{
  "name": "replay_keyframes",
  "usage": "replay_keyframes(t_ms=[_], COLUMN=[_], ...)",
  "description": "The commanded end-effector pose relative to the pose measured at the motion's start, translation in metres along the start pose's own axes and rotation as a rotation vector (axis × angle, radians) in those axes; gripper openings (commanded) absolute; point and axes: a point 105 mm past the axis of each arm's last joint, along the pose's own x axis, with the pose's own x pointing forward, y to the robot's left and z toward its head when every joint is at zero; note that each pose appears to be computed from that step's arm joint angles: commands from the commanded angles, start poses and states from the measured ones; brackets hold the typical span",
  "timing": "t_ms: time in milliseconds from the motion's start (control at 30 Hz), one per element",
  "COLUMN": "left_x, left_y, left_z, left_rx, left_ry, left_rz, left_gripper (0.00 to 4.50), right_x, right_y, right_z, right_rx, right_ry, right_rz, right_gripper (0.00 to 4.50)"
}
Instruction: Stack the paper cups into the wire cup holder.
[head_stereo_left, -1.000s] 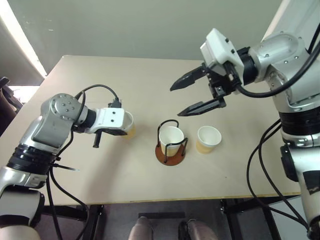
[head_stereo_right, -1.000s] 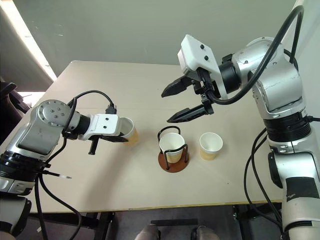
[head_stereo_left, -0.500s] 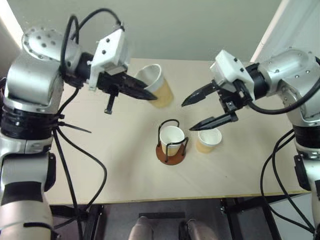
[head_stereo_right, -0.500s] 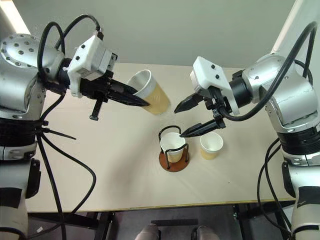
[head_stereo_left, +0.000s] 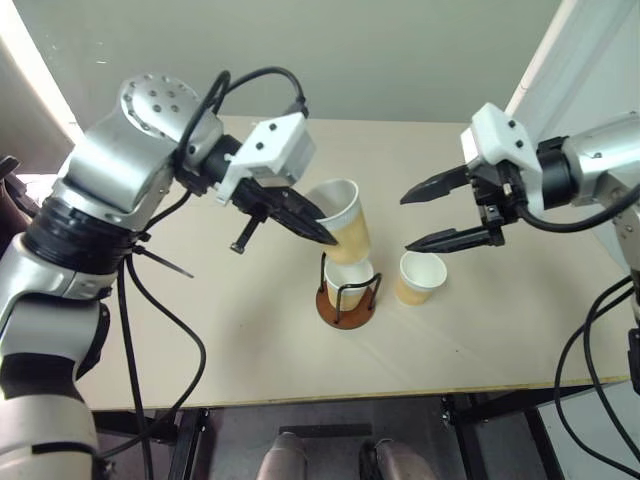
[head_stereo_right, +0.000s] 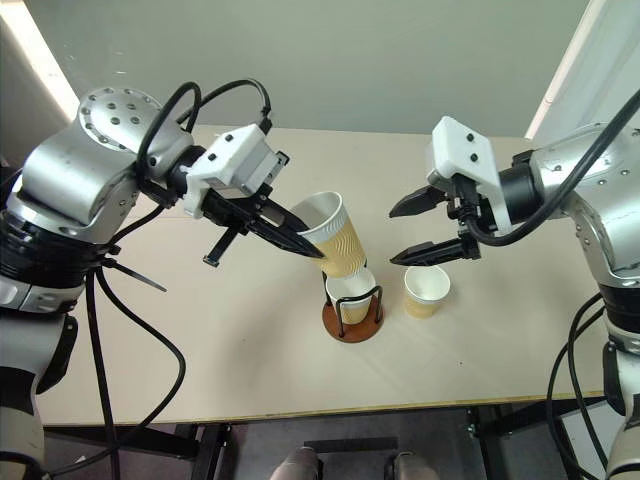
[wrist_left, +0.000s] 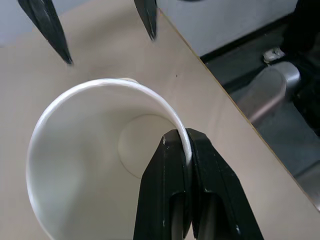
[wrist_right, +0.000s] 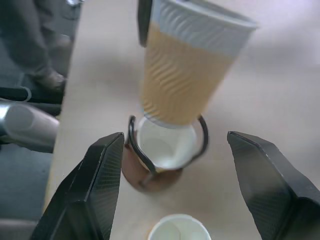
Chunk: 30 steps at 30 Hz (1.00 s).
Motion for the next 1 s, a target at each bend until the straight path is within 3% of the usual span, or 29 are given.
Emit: replay_keyframes(t_ms=[33,300,1000], left_x=[0.001,0.020,0.034], left_y=[0.002,0.011,0.013], left_z=[0.004,0.008,-0.016], left_rx=[0.079,0.152,0.256], left_ry=[0.021,-0.006,0.127], left_rz=[-0.043,-0.089,-0.137], left_gripper=[0.06,0.06,0.06], right_x=[-0.011,-0.012,-0.016], right_y=[0.005,0.012,0.014], right_z=[0.009,0.011,0.012], right_rx=[-0.022,0.002,0.024], right_ry=[-0.012,-0.011,-0.012], right_rz=[-0.038,-0.053,-0.070], right_gripper=[3.42,3.42,3.42])
